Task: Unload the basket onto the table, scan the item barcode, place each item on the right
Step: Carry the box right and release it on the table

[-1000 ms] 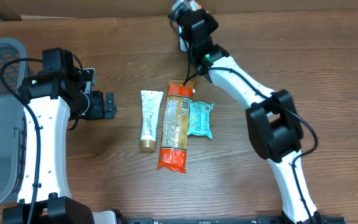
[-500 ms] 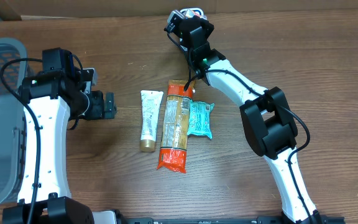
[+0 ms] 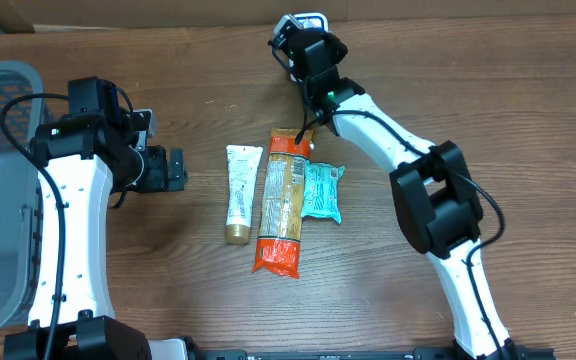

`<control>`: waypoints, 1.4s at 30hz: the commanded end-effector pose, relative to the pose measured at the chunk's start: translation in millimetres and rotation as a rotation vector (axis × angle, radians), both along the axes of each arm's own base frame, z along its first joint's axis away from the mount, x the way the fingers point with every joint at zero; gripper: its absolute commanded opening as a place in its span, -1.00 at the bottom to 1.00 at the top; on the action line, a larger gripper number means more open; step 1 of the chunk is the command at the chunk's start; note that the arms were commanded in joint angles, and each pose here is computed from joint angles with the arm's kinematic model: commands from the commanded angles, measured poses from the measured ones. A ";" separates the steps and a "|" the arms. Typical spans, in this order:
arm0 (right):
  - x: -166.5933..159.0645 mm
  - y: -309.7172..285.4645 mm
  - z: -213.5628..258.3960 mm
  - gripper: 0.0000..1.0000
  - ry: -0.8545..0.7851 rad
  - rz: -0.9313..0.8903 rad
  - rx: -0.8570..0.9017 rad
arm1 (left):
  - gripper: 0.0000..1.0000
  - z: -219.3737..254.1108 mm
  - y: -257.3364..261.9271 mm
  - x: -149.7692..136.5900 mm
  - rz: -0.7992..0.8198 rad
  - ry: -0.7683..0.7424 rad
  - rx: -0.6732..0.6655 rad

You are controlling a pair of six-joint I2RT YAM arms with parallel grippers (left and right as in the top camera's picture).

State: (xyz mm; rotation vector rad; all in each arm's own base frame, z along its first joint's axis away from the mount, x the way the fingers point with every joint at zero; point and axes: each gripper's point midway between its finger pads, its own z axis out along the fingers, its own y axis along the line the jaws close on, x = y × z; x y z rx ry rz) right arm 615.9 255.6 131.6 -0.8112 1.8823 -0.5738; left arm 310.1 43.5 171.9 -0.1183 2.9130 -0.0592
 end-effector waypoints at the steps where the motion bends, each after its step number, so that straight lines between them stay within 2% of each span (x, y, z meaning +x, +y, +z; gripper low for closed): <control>1: -25.4 -1.1 133.8 -0.93 -0.121 -0.039 0.340 | 0.99 -0.8 -0.6 0.0 -0.021 0.002 0.004; 6: -105.1 -5.2 190.8 -0.93 0.127 -0.007 0.670 | 0.99 -0.8 -0.5 0.0 -0.020 0.002 0.004; 8: -140.5 -16.5 202.0 -0.92 0.244 -0.019 0.750 | 0.99 -0.8 -0.6 0.0 -0.021 0.002 0.004; 11: -187.4 -62.4 203.5 -0.92 0.380 -0.190 0.824 | 0.99 -0.8 -0.6 0.0 -0.021 0.002 0.004; 14: -213.6 -111.6 193.1 -0.93 0.458 -0.423 0.902 | 0.99 -0.8 -0.5 0.0 -0.020 0.002 0.004; 19: -226.0 -190.5 148.9 -0.93 0.543 -0.805 0.980 | 0.99 -0.8 -0.6 0.0 -0.020 0.002 0.004; 21: -222.0 -208.9 126.9 -0.93 0.576 -0.885 1.023 | 0.99 -0.8 -0.5 0.0 -0.020 0.002 0.004; 28: -212.7 -253.0 30.2 -0.93 0.671 -1.033 1.175 | 0.99 -0.8 -0.6 0.0 -0.021 0.002 0.004; 35: -228.0 -257.4 -47.5 -0.91 0.759 -1.030 1.306 | 0.99 -0.8 -0.6 0.0 -0.020 0.002 0.004; 37: -235.5 -259.5 -63.1 -0.72 0.767 -1.046 1.307 | 1.00 -0.8 -0.6 0.0 -0.021 0.002 0.004; 38: -238.4 -260.5 -67.6 -0.56 0.770 -1.050 1.304 | 0.99 -0.8 -0.6 0.0 -0.020 0.002 0.004; 42: -247.4 -267.5 -75.3 -0.21 0.777 -1.063 1.243 | 0.99 -0.8 -0.5 0.0 -0.021 0.002 0.004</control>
